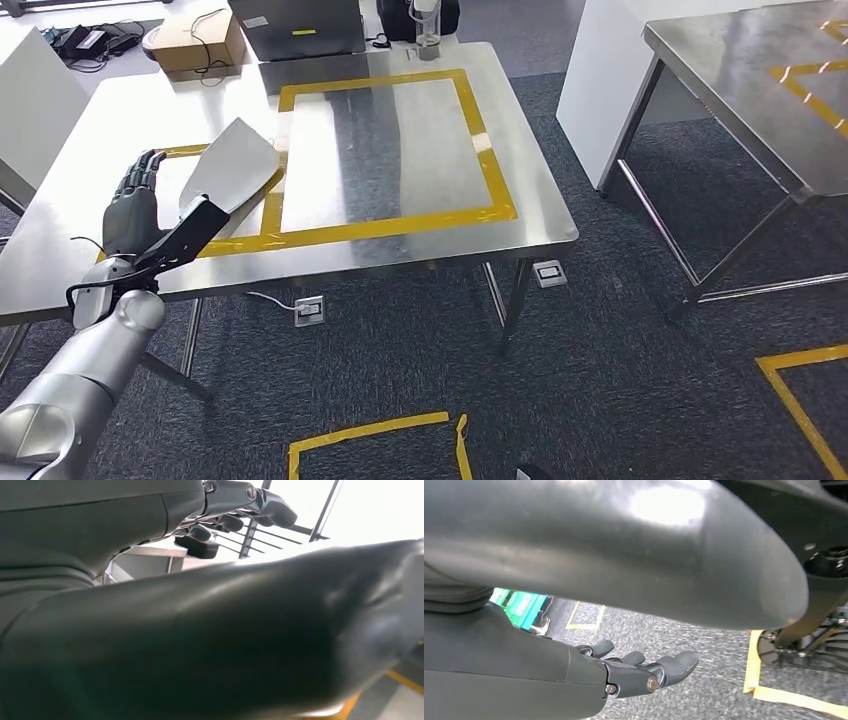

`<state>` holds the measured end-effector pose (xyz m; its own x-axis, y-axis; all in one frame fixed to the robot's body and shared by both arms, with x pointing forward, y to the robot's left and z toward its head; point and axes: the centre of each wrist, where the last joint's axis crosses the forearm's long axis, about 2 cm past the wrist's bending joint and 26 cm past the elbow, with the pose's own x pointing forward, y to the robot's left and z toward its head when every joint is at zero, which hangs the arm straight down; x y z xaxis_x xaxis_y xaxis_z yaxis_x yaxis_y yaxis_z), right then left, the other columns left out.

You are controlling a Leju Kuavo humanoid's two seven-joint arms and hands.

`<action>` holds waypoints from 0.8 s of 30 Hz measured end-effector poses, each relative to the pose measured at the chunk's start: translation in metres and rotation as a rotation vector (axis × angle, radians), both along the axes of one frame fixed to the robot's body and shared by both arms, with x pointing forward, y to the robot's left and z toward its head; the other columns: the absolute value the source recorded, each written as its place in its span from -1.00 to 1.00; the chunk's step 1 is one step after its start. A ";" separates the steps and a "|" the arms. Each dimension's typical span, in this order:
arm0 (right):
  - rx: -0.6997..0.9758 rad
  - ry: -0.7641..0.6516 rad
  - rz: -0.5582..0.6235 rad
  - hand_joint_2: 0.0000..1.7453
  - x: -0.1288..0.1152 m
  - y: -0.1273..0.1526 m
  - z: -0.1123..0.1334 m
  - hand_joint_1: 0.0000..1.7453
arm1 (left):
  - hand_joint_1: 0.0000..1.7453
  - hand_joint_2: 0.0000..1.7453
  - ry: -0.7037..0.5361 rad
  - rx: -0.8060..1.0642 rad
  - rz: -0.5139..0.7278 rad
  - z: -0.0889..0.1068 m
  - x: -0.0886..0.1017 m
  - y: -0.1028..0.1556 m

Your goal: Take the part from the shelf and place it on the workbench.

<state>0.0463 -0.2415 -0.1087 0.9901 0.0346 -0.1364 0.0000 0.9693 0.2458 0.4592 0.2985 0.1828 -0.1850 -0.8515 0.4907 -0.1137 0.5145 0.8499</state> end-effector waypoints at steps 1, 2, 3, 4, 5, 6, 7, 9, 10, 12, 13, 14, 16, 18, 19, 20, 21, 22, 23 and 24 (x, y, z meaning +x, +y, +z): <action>0.000 0.000 0.000 -1.00 0.000 0.000 0.000 -1.00 | -1.00 -1.00 0.002 0.004 0.007 -0.002 -0.001 0.001; 0.000 0.000 0.000 -1.00 0.000 0.000 0.000 -1.00 | -1.00 -1.00 0.002 0.007 0.015 -0.003 -0.001 0.001; 0.000 0.000 -0.001 -1.00 0.000 0.000 0.000 -1.00 | -1.00 -1.00 0.002 0.011 0.023 -0.003 -0.002 0.003; 0.001 -0.001 -0.002 -1.00 0.000 0.000 0.000 -1.00 | -1.00 -1.00 0.005 0.014 0.031 -0.005 -0.003 0.004; 0.002 0.000 -0.003 -1.00 0.000 0.001 0.000 -1.00 | -1.00 -1.00 0.012 0.016 0.039 -0.008 -0.004 0.006; 0.002 0.000 -0.004 -1.00 -0.001 0.001 0.000 -1.00 | -1.00 -1.00 0.019 0.018 0.046 -0.010 -0.005 0.007; 0.003 0.002 -0.006 -1.00 -0.002 0.001 0.000 -1.00 | -1.00 -1.00 0.027 0.020 0.052 -0.013 -0.007 0.008; 0.005 0.009 -0.010 -1.00 -0.003 0.002 0.000 -1.00 | -1.00 -1.00 0.046 0.022 0.065 -0.020 -0.011 0.011; 0.005 0.013 -0.012 -1.00 -0.003 0.002 0.000 -1.00 | -1.00 -1.00 0.058 0.024 0.073 -0.024 -0.013 0.012; 0.005 0.018 -0.015 -1.00 -0.003 0.002 0.000 -1.00 | -1.00 -1.00 0.083 0.026 0.089 -0.036 -0.020 0.017; 0.005 0.018 -0.016 -1.00 -0.003 0.001 0.000 -1.00 | -1.00 -1.00 0.094 0.027 0.096 -0.042 -0.024 0.019; 0.005 0.018 -0.016 -1.00 -0.003 0.001 0.000 -1.00 | -1.00 -1.00 0.104 0.028 0.103 -0.047 -0.027 0.022; 0.004 0.017 -0.015 -1.00 -0.003 0.001 0.000 -1.00 | -1.00 -1.00 0.117 0.030 0.120 -0.055 -0.033 0.028; 0.003 0.015 -0.015 -1.00 -0.001 0.001 0.000 -1.00 | -1.00 -1.00 0.124 0.032 0.138 -0.060 -0.037 0.034; 0.002 0.015 -0.014 -1.00 -0.001 0.001 0.000 -1.00 | -1.00 -1.00 0.128 0.032 0.147 -0.063 -0.039 0.037; 0.001 0.015 -0.013 -1.00 -0.001 0.001 0.000 -1.00 | -1.00 -1.00 0.132 0.032 0.155 -0.066 -0.042 0.040; 0.001 0.014 -0.012 -1.00 -0.001 0.001 0.000 -1.00 | -1.00 -1.00 0.136 0.032 0.163 -0.069 -0.044 0.043; 0.001 0.014 -0.012 -1.00 -0.001 0.001 0.000 -1.00 | -1.00 -1.00 0.142 0.031 0.173 -0.072 -0.047 0.045; 0.000 0.013 -0.011 -1.00 -0.001 0.001 0.000 -1.00 | -1.00 -1.00 0.148 0.031 0.184 -0.076 -0.050 0.048; 0.000 0.012 -0.011 -1.00 0.000 0.001 0.000 -1.00 | -1.00 -1.00 0.154 0.028 0.198 -0.080 -0.054 0.051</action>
<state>0.0460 -0.2403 -0.1086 0.9886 0.0240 -0.1486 0.0134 0.9692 0.2457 0.4054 0.3498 0.1025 0.0620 -0.8775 0.4756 -0.0779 0.4708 0.8788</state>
